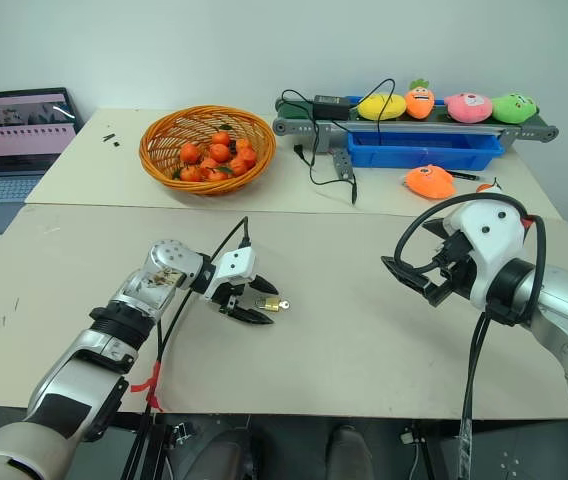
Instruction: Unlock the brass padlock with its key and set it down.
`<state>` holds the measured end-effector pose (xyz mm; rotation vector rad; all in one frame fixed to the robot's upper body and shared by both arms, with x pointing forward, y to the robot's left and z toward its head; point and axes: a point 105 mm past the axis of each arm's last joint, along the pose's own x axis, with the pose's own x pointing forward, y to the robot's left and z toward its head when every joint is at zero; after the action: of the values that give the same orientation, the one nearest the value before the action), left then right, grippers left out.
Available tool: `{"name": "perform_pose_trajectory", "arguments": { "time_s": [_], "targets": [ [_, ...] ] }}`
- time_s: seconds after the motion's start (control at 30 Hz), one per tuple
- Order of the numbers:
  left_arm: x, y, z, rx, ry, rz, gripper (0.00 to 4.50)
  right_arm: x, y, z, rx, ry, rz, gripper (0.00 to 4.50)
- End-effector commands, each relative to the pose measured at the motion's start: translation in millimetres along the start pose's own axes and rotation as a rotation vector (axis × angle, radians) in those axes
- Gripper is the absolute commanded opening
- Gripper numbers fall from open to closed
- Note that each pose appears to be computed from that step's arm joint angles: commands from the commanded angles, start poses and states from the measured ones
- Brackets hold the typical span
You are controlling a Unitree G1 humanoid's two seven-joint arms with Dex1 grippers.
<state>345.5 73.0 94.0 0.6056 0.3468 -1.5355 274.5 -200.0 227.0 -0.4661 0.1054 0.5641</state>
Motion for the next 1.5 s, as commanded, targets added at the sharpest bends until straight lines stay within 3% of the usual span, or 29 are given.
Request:
{"name": "perform_pose_trajectory", "arguments": {
  "time_s": [0.03, 0.13, 0.17, 0.5, 0.83, 1.07, 1.2, 1.33, 1.5],
  "targets": [
    [-1.2, -0.3, -8.2, -0.015, 0.041, -0.012, 2.04, -4.7, -3.3, 13.9, -0.05, -0.05, -0.026, 4.5],
    [-0.8, 0.2, -7.9, -0.015, 0.04, -0.015, 0.88, -4.7, -3.7, 13.6, -0.05, -0.048, -0.027, 4.5],
    [-0.8, 0.3, -7.9, -0.015, 0.041, -0.016, 0.82, -4.7, -3.8, 13.6, -0.05, -0.048, -0.028, 4.5],
    [-1.6, 5.1, -2.6, -0.023, 0.015, 0.02, 0.82, -3.7, -2.9, 13.3, -0.047, -0.049, -0.023, 4.5],
    [-43.1, 27.9, 40.4, -0.031, -0.178, 0.199, 0.82, 0.1, 2.4, 3.5, -0.013, -0.024, 0.049, 4.5],
    [-44.9, 3.8, 67.3, -0.024, -0.256, 0.166, 0.82, 13.3, 10.6, 2.5, 0.003, -0.037, 0.153, 4.5],
    [-40.7, -13.1, 82.8, -0.088, -0.308, 0.102, 0.82, 21.3, 27.3, 4.0, -0.089, -0.048, 0.272, 4.5],
    [-38.4, -33.3, 82.5, -0.12, -0.293, 0.024, 0.82, 28.5, 48.9, 9.5, -0.259, -0.063, 0.403, 4.5],
    [-39.4, -34.1, 82.9, -0.161, -0.295, 0.026, 0.82, 36.3, 57.1, 11.8, -0.489, -0.124, 0.383, 4.5]
  ]
}}
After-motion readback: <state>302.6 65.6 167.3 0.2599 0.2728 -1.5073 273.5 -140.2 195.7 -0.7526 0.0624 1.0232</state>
